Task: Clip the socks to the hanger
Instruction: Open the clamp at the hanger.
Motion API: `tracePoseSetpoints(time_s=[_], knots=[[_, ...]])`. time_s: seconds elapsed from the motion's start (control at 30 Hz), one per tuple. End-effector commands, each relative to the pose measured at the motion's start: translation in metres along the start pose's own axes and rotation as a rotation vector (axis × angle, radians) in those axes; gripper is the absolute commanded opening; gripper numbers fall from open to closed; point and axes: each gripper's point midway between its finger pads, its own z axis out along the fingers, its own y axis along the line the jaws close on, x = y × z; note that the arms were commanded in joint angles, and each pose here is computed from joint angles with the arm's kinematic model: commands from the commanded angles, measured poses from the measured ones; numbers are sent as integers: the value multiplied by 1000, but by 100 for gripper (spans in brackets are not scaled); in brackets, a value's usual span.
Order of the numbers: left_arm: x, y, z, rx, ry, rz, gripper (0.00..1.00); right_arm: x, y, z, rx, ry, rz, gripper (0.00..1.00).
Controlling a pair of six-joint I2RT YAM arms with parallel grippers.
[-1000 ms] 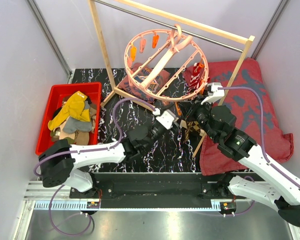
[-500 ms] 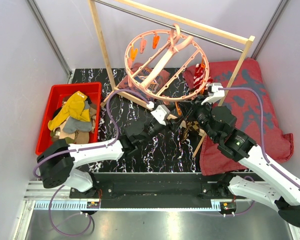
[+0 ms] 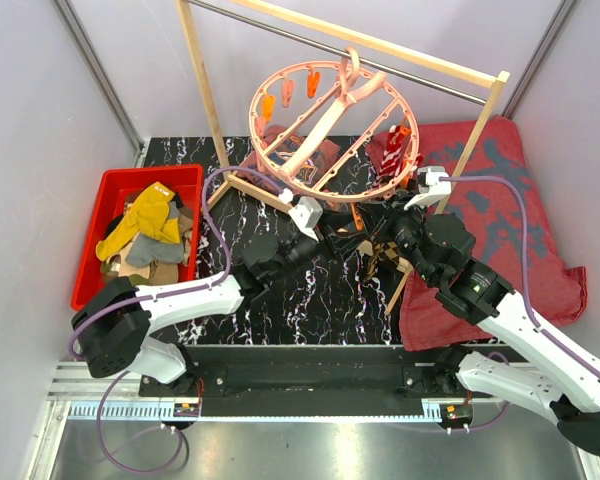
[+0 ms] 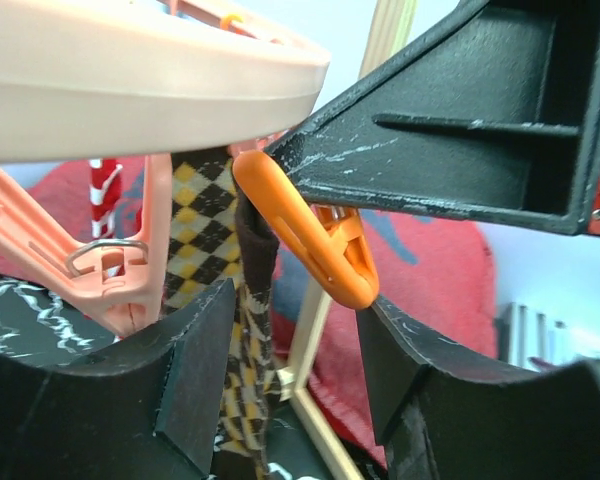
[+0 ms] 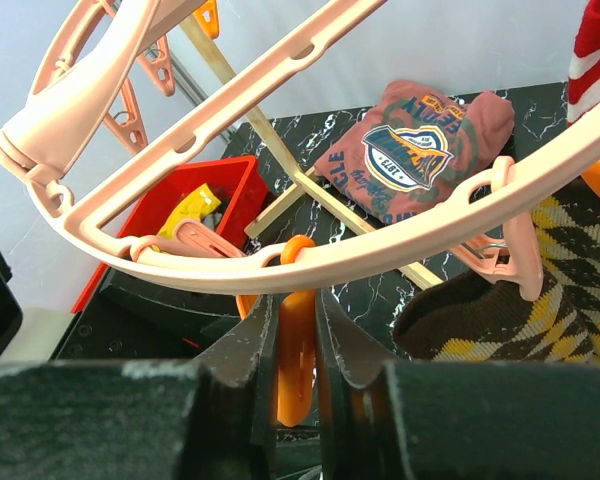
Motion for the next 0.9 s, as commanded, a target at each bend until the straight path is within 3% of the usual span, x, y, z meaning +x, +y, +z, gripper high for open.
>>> tracePoseSetpoints(time_s=[0.0, 0.27, 0.47, 0.67, 0.87], knots=[[-47, -19, 0, 86, -148, -70, 54, -10, 3, -2, -12, -43, 4, 10], [-54, -21, 1, 102, -168, -118, 53, -9, 0, -2, -4, -44, -2, 10], [-50, -16, 6, 74, -159, -131, 45, -10, 1, -2, -10, -46, 0, 10], [-49, -14, 7, 61, -156, -139, 26, -10, 2, -3, -14, -44, -1, 11], [-44, -8, 6, 34, -136, -126, 5, -14, 4, -8, -26, -53, 6, 25]])
